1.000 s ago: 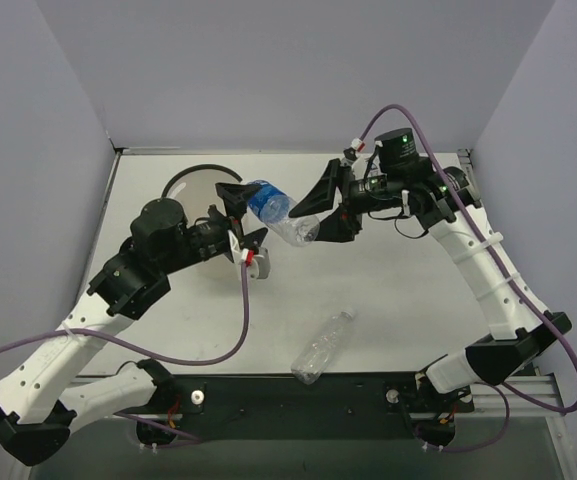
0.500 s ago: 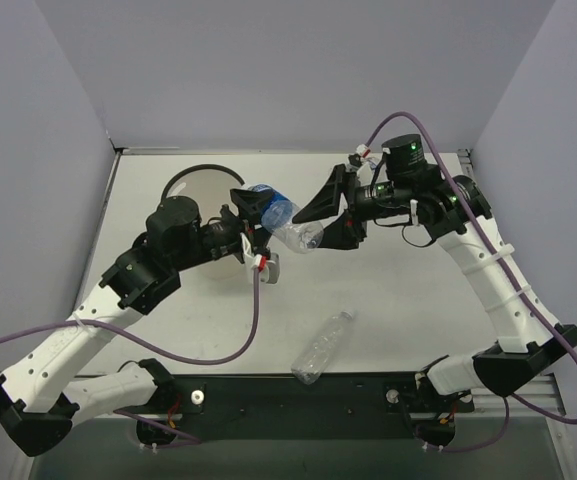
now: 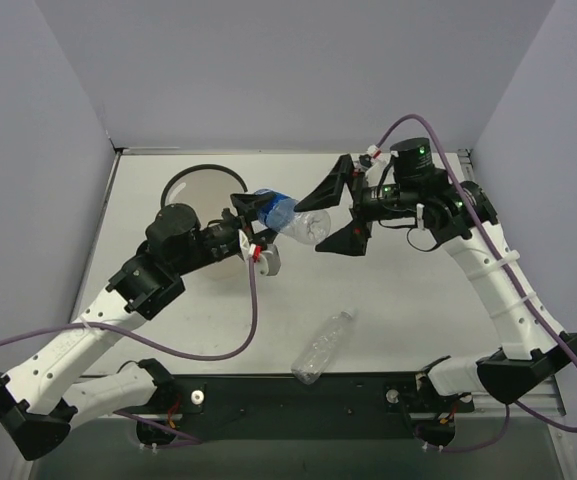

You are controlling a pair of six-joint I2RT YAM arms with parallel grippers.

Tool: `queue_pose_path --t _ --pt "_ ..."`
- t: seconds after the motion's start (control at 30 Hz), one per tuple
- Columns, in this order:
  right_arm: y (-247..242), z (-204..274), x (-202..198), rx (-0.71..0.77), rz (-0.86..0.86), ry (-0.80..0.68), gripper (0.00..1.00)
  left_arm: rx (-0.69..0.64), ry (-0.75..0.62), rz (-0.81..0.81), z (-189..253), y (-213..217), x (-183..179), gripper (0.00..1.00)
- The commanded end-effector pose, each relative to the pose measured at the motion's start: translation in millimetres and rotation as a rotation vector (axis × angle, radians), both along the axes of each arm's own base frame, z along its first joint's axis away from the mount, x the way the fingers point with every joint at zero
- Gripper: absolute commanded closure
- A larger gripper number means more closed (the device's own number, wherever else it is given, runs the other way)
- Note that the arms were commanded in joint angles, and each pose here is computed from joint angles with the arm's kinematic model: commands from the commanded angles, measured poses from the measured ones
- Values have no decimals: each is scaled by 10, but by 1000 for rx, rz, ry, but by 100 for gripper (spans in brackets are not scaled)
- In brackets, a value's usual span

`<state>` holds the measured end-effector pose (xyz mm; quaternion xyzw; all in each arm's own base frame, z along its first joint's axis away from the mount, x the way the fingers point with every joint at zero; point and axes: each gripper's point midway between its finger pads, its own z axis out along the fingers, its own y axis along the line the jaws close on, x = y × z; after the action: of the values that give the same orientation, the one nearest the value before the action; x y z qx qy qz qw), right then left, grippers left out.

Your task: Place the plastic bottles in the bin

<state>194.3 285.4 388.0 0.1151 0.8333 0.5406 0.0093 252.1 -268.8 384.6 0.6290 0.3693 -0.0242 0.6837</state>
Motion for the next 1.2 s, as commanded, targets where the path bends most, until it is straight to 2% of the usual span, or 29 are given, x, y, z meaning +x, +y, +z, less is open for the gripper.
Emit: queue_pose_path --t 0.0,0.03,0.13,0.2,0.27,0.33,0.4,0.47,0.57,0.73,0.93,1.0,1.17 --pt "-332 63 149 -12 -122 -93 0 -376 86 99 630 288 95 68" --pt "-407 54 200 -23 -157 -114 0 -456 175 130 638 342 140 70" --pt "-649 6 299 -63 -243 -203 0 -594 275 239 672 570 282 79" --pt "-788 -88 332 -110 -284 -260 0 -641 294 309 682 722 333 80" --pt "-836 -213 278 -140 -285 -280 0 -747 316 422 777 964 424 81" --pt "-829 -207 322 -124 -287 -329 0 -763 336 418 799 1011 403 81" --pt "-826 -225 369 -120 -294 -358 0 -724 350 383 739 949 370 81" --pt "-831 -266 407 -141 -290 -366 0 -801 371 482 714 1111 457 82" --pt "-947 -446 402 -226 -312 -407 1 -850 356 542 693 1266 493 83" --pt "-1020 -721 351 -291 -292 -422 2 -967 409 563 561 1339 600 83" --pt "-1100 -918 282 -342 -281 -434 2 -1046 442 568 41 1350 821 83" --pt "-1130 -1070 249 -373 -265 -422 2 -1073 425 556 -7 1350 865 83" --pt "-1242 -1374 107 -458 -230 -396 2 -1044 449 592 -267 1335 1031 83"
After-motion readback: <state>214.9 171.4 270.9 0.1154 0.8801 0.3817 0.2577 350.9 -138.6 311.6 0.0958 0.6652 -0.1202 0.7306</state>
